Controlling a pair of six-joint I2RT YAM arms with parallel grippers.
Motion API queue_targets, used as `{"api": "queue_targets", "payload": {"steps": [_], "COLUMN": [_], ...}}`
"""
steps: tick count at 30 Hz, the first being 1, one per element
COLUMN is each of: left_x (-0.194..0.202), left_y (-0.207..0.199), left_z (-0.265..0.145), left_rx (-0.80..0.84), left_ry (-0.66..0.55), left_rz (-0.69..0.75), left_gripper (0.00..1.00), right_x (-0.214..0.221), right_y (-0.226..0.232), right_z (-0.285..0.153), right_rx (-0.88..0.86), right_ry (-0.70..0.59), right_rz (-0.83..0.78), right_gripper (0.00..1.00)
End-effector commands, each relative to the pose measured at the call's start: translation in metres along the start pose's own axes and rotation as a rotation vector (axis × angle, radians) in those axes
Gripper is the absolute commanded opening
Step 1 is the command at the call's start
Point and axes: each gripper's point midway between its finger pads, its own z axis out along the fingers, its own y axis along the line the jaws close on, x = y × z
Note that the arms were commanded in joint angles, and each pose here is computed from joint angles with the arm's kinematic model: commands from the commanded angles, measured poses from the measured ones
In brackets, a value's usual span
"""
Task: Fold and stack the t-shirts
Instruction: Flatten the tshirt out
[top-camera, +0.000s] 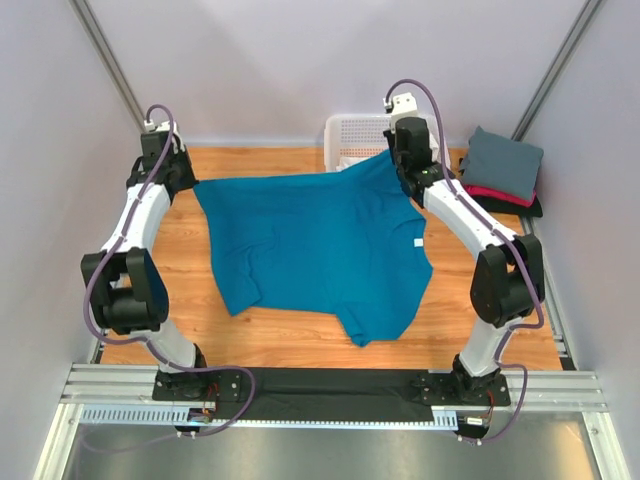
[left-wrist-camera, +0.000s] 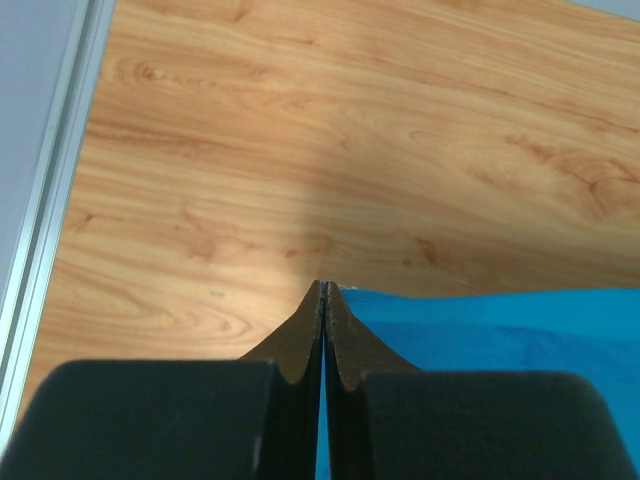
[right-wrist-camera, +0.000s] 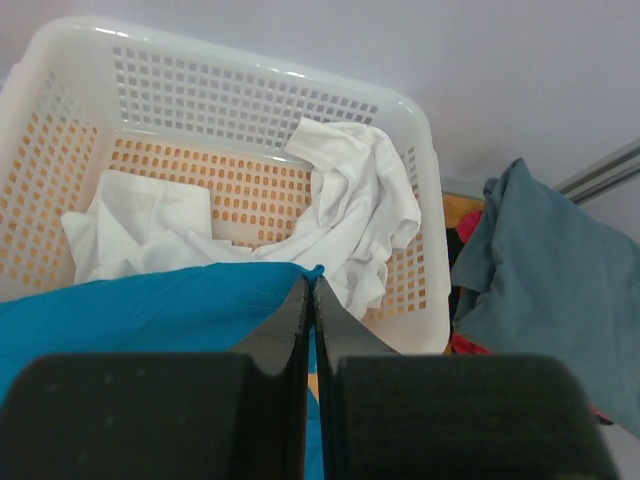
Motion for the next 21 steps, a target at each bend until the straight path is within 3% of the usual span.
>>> {"api": "queue_targets", "payload": {"steps": [1,6,9,16,21], "left_x": [-0.05,-0.083,-0.115,-0.16,-0.149], "left_y": [-0.006,-0.015,-0.025,-0.051,-0.062], "left_z": [0.006,-0.016,-0.06,-0.216,-0.292], "left_rx": [0.019,0.057,0.1,0.238,0.32], "left_ry": [-0.129,-0.2,-0.302,-0.591,-0.676], "left_rz": [0.041,0.053,0.072,0.141,0.188], "left_gripper": [0.0,0.0,0.0,0.0,0.0], "right_x": [-0.071,-0.097,-0.131,-0.199,-0.229], "right_y": [-0.009,-0.027,-0.051,-0.102,-0.146], "right_z": [0.002,-0.015,-0.051,-0.17,-0.263], "right_rx": [0.008,0.045,0.066,0.084,0.088], "right_ry": [-0.195,-0.242,-0.306,-0.479,-0.591], "right_rz": [0.114,0.125,0.13,0.095,0.133], "right_gripper": [0.01,0.0,0.01,0.0,0.01]}}
